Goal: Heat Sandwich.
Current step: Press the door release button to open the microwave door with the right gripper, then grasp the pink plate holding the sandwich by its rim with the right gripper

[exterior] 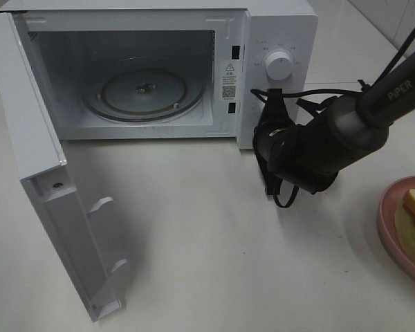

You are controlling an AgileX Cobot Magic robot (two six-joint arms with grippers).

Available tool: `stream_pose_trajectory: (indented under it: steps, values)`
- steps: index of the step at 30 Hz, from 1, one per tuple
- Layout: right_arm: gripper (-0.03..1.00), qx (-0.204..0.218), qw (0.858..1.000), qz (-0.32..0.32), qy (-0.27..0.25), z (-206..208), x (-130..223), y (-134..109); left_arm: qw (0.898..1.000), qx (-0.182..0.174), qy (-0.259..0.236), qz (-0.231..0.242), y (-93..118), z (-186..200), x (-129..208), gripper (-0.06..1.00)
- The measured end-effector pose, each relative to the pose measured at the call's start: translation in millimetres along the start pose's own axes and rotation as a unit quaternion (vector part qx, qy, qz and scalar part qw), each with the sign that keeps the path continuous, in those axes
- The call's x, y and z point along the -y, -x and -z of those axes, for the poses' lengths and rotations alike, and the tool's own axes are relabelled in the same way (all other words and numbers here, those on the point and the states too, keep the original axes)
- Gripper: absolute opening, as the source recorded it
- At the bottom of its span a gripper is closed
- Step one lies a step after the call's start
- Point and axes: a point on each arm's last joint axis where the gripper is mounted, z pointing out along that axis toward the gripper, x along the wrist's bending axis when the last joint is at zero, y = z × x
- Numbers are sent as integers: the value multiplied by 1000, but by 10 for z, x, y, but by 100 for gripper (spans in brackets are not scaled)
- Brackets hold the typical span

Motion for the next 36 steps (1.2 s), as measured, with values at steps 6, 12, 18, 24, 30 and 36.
stream_pose_trajectory:
  steps: [6,12,18,24,30,36]
  values:
    - [1,14,999,37,-16,11,-17,-9,1000,0,0,0,0,0,0,99]
    - [1,20,996,81,-24,84,-48,-50,1000,0,0,0,0,0,0,99]
    - [1,28,991,129,-38,231,-86,-86,1000,0,0,0,0,0,0,99]
    - [1,49,983,166,-59,310,-87,-60,1000,0,0,0,0,0,0,99]
    - [1,62,971,218,-81,505,-145,-62,1000,0,0,0,0,0,0,99]
    - [1,77,928,330,-153,768,-130,-117,1000,0,0,0,0,0,0,99]
